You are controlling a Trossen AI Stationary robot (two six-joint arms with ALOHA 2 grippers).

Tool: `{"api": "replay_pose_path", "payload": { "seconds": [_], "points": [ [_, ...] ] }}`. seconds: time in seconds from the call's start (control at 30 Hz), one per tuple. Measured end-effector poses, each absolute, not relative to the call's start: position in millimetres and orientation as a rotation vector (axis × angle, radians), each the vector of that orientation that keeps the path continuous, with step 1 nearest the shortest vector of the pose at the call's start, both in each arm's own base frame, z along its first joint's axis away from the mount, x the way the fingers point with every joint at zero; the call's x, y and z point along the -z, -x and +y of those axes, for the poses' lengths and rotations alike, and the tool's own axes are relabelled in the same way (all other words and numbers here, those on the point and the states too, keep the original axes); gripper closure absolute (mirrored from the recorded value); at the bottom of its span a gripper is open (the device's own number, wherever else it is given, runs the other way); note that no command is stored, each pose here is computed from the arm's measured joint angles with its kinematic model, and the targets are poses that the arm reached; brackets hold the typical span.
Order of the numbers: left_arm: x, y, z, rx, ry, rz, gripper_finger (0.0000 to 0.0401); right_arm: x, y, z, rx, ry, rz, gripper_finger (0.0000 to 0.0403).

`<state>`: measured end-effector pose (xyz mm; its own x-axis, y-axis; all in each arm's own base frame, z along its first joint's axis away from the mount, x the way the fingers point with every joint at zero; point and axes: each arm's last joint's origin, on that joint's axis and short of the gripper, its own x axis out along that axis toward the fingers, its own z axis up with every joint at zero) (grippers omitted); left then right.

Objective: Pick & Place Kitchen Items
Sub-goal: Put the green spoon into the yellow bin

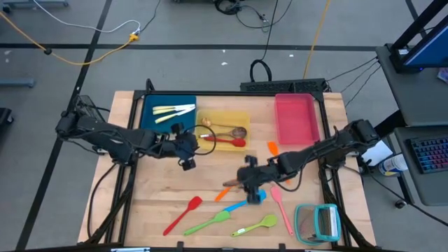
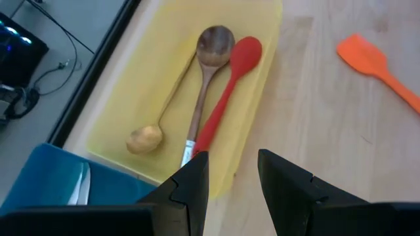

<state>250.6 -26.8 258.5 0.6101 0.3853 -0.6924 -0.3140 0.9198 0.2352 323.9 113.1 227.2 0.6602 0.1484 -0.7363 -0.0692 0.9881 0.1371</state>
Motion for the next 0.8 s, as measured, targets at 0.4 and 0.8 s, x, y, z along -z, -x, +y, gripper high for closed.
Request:
{"api": "replay_pose_path", "payload": {
  "seconds": [0.4, 0.8],
  "points": [
    [-260.1, -253.7, -9.9, -0.476, -0.035, 0.795, 0.0265, -209.2, -318.3, 152.2, -0.317, -0.084, 0.833, 0.0269],
    [-265.8, -260.1, 1.4, -0.498, -0.033, 0.721, 0.0265, -184.4, -316.5, 181.8, -0.282, -0.307, 0.916, 0.0269]
  ]
}}
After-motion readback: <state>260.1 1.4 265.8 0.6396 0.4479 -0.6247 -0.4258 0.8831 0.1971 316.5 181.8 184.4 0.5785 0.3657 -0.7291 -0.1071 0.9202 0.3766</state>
